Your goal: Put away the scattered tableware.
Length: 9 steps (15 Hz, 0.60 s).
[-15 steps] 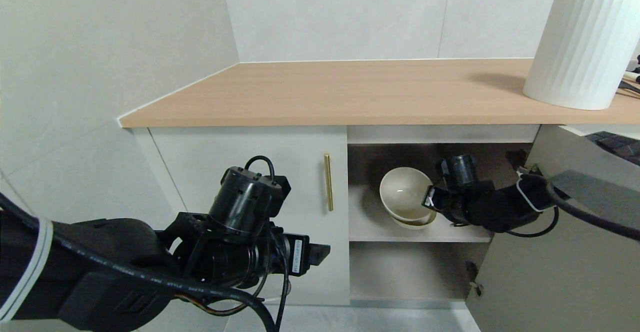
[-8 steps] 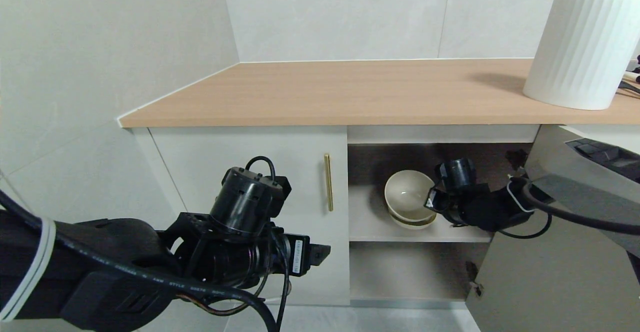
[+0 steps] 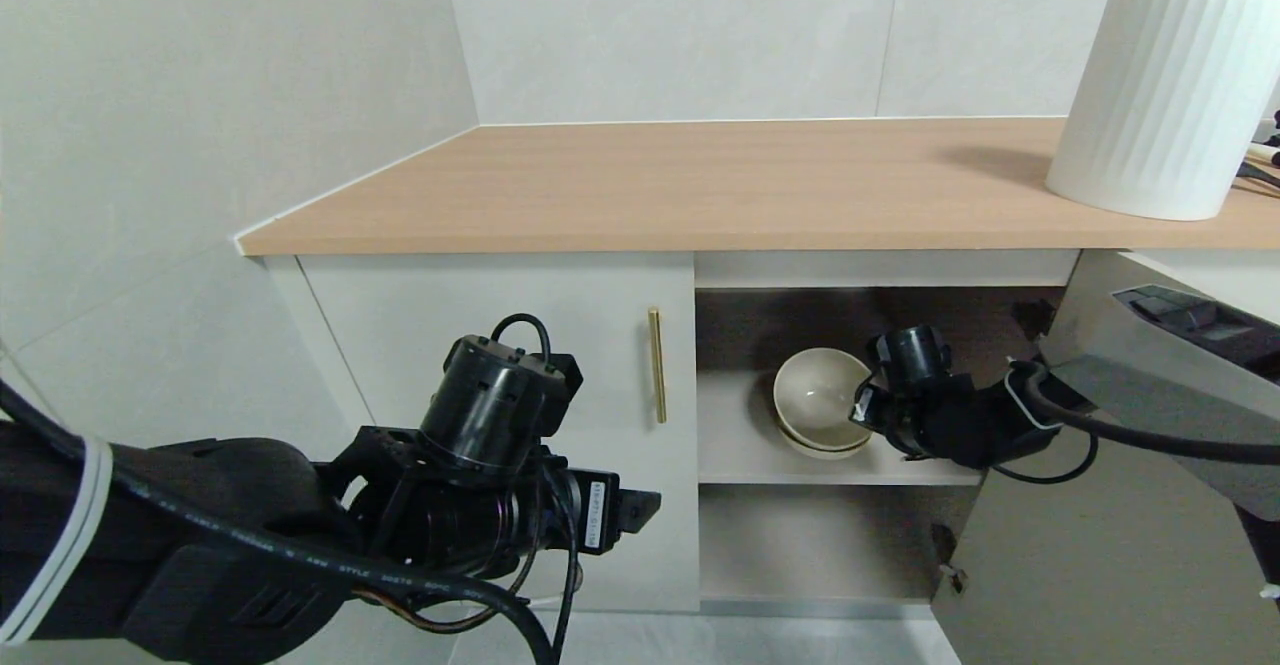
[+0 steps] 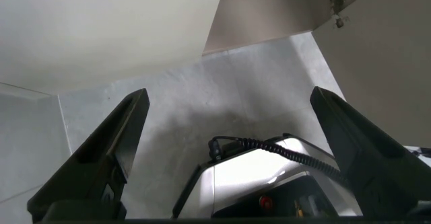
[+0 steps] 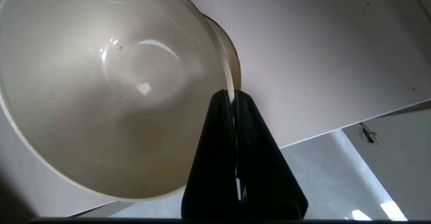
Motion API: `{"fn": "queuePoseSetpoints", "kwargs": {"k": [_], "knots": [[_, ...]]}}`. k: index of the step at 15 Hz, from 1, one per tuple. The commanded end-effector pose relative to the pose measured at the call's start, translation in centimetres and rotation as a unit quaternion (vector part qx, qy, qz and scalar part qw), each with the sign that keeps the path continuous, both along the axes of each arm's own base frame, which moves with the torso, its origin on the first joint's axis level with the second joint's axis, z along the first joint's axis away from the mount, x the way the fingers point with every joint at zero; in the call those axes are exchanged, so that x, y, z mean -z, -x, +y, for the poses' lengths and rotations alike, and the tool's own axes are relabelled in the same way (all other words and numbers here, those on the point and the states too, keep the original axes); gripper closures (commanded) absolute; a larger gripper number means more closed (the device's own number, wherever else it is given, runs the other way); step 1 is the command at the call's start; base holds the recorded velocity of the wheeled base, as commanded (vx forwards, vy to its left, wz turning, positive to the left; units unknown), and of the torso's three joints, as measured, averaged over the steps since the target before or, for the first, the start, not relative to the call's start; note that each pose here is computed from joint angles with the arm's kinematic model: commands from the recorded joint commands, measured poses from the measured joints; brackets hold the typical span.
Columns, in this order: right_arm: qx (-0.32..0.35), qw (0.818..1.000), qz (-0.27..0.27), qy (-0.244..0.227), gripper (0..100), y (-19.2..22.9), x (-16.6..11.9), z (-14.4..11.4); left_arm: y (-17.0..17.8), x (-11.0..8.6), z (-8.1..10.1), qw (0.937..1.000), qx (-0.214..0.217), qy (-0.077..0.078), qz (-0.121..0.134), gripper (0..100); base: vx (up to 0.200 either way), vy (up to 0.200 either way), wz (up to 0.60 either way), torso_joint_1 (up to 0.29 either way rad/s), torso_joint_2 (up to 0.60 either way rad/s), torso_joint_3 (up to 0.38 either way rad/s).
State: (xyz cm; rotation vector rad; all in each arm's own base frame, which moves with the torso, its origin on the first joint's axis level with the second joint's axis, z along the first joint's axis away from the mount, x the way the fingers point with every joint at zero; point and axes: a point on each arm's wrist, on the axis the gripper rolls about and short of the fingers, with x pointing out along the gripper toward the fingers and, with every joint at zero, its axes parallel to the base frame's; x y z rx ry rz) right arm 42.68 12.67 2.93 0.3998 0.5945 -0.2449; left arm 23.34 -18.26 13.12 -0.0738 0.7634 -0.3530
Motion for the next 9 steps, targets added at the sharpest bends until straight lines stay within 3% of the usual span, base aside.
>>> {"fn": "queuePoseSetpoints", "kwargs": {"k": [1,4,5,9], "knots": [[0.001,1.000,0.002,0.000,100,-0.09,0.21,-0.14,-0.01,0.02,0.01,1.0000,-0.001,0.000,0.000,0,0.000,0.000,0.00,0.000,0.00,0.000],[0.002,1.000,0.003,0.001,100,-0.11,0.28,-0.21,-0.01,0.02,0.01,1.0000,-0.001,0.000,0.000,0,0.000,0.000,0.00,0.000,0.00,0.000],[0.002,1.000,0.003,0.001,0,-0.11,0.28,-0.21,-0.01,0.02,0.01,1.0000,-0.001,0.000,0.000,0,0.000,0.000,0.00,0.000,0.00,0.000],[0.000,1.000,0.005,0.002,0,-0.03,0.38,-0.23,0.00,-0.03,0.02,1.0000,-0.001,0.000,-0.001,0,0.000,0.000,0.00,0.000,0.00,0.000]]}}
